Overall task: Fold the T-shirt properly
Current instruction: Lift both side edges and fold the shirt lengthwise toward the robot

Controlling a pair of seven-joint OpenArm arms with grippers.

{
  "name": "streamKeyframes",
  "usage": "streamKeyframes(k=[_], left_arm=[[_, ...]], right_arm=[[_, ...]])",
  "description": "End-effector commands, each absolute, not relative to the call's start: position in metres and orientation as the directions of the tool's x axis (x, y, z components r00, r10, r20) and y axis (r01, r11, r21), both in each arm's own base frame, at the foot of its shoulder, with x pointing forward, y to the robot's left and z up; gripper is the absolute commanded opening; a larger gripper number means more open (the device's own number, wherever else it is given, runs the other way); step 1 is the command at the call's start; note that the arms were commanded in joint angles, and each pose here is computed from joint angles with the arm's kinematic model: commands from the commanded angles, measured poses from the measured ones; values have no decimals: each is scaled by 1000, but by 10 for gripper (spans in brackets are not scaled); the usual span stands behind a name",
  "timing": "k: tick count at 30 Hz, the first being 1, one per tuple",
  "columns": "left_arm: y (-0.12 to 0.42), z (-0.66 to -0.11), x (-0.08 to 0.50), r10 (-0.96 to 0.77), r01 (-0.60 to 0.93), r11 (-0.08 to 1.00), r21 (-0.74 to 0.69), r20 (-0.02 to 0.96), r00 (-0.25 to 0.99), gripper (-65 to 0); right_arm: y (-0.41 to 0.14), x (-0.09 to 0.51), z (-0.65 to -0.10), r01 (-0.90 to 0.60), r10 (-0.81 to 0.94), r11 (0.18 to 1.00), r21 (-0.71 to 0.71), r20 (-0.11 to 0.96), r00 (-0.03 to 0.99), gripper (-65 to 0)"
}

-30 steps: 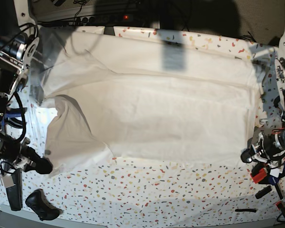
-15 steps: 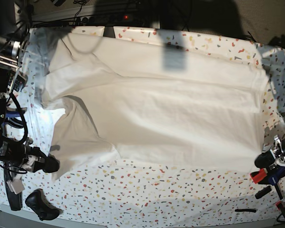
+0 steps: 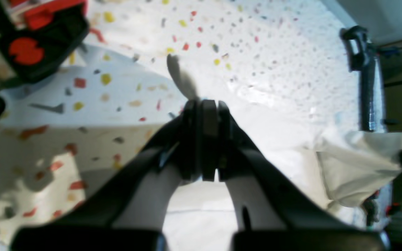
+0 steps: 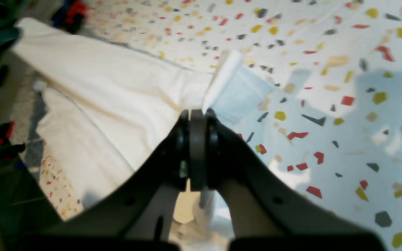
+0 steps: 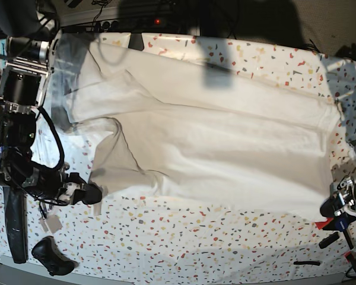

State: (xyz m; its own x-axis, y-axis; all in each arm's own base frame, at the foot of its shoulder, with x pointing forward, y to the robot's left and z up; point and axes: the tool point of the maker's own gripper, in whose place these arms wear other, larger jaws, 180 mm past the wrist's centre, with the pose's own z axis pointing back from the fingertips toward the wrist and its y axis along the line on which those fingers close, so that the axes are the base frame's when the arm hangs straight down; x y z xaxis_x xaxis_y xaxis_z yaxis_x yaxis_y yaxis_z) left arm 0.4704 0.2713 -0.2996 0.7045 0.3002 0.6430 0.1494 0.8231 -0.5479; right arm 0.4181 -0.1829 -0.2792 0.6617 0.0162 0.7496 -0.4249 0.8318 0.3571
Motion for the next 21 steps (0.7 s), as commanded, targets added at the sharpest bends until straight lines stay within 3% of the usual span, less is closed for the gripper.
streamKeyframes(k=[1, 10, 17, 21], left_arm=[[281, -267, 485, 300, 180, 836, -518, 707, 641, -650], [268, -282, 471, 73, 184, 951, -249, 758, 648, -650], [243, -268, 450, -81, 189, 981, -42, 799, 596, -650], [238, -256, 441, -70, 163, 986, -25, 832, 550, -650]], right_arm=[[-184, 429, -258, -446, 22, 836, 319, 794, 608, -650], [-169, 430, -267, -447, 31, 835, 321, 784, 620, -650], [-159, 421, -273, -460, 52, 834, 305, 786, 615, -650], [-156, 402, -285, -466, 74, 835, 294, 777, 625, -650]])
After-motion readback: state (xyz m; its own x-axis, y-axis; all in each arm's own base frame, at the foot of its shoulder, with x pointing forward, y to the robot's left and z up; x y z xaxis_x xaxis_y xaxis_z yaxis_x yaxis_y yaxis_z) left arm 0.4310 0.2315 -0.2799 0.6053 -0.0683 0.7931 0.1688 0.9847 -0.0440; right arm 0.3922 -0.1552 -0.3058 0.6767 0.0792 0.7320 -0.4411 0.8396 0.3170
